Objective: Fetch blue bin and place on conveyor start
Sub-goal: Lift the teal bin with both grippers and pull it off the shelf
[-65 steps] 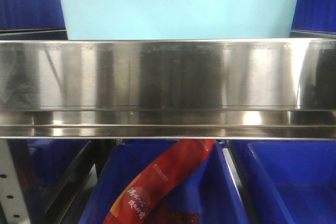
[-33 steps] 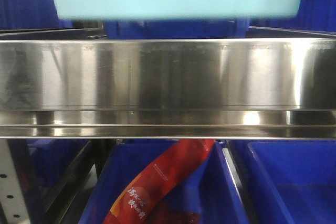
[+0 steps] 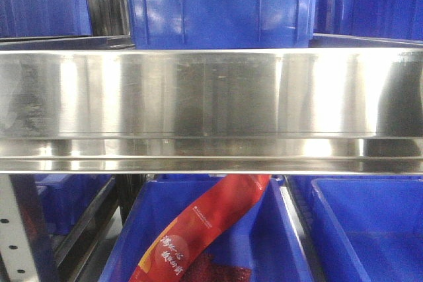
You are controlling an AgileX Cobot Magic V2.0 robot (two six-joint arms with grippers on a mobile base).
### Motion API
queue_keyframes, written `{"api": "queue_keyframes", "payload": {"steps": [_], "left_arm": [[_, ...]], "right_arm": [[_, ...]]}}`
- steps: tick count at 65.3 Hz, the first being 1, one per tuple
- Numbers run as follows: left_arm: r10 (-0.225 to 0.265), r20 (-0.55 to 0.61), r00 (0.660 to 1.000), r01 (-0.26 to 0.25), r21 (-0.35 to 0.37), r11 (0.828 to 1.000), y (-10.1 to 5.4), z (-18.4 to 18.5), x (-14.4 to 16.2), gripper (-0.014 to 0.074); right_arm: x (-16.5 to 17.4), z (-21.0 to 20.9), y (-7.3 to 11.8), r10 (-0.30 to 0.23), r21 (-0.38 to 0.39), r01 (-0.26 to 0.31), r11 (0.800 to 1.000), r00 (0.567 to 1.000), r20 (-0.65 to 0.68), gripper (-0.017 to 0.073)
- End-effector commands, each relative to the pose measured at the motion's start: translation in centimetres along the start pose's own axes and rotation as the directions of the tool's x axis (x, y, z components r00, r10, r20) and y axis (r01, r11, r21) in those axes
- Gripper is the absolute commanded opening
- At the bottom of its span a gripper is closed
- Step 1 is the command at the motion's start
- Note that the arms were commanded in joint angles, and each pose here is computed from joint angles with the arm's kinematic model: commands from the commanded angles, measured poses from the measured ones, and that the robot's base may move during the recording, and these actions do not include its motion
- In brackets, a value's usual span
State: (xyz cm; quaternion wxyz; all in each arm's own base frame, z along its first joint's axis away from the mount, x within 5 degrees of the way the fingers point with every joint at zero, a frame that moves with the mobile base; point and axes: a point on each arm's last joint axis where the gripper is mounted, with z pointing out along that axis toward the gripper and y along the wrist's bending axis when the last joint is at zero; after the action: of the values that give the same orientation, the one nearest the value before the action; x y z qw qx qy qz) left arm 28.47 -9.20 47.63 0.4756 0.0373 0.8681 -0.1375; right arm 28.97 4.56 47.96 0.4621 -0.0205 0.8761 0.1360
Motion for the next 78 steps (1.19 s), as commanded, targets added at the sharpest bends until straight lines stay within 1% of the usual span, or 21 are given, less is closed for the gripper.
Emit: {"api": "queue_keyframes", "payload": {"steps": [1, 15, 43, 63, 78], "left_arm": [[0.027, 0.049, 0.998, -0.026, -0.019, 0.999, 0.2, -0.6, -0.5, -0.0111], [0.027, 0.059, 0.998, -0.026, -0.016, 1.0, 0.2, -0.6, -0.6, -0.0111], [0.027, 0.154, 0.988, -0.028, 0.004, 1.0, 0.0, -0.6, -1.5, -0.0111], [0.025, 0.252, 0.967, -0.033, 0.025, 0.999, -0.2, -0.8, -2.3, -0.0111], [0.024, 0.276, 0.961, -0.034, 0.03, 0.999, -0.3, -0.9, -2.6, -0.0111]], "right_arm": [[-0.6, -0.8, -0.4, -0.048, 0.044, 0.046, 0.998, 0.997, 0.055, -0.0152], [-0.6, -0.8, -0.4, -0.048, 0.044, 0.046, 0.998, 0.997, 0.057, -0.0152], [-0.6, -0.8, -0.4, -0.048, 0.044, 0.046, 0.998, 0.997, 0.057, -0.0152], [-0.6, -0.8, -0.4, -0.048, 0.044, 0.046, 0.998, 0.997, 0.057, -0.0152], [-0.6, -0.8, -0.4, -0.048, 0.044, 0.046, 0.998, 0.997, 0.058, -0.0152]]}}
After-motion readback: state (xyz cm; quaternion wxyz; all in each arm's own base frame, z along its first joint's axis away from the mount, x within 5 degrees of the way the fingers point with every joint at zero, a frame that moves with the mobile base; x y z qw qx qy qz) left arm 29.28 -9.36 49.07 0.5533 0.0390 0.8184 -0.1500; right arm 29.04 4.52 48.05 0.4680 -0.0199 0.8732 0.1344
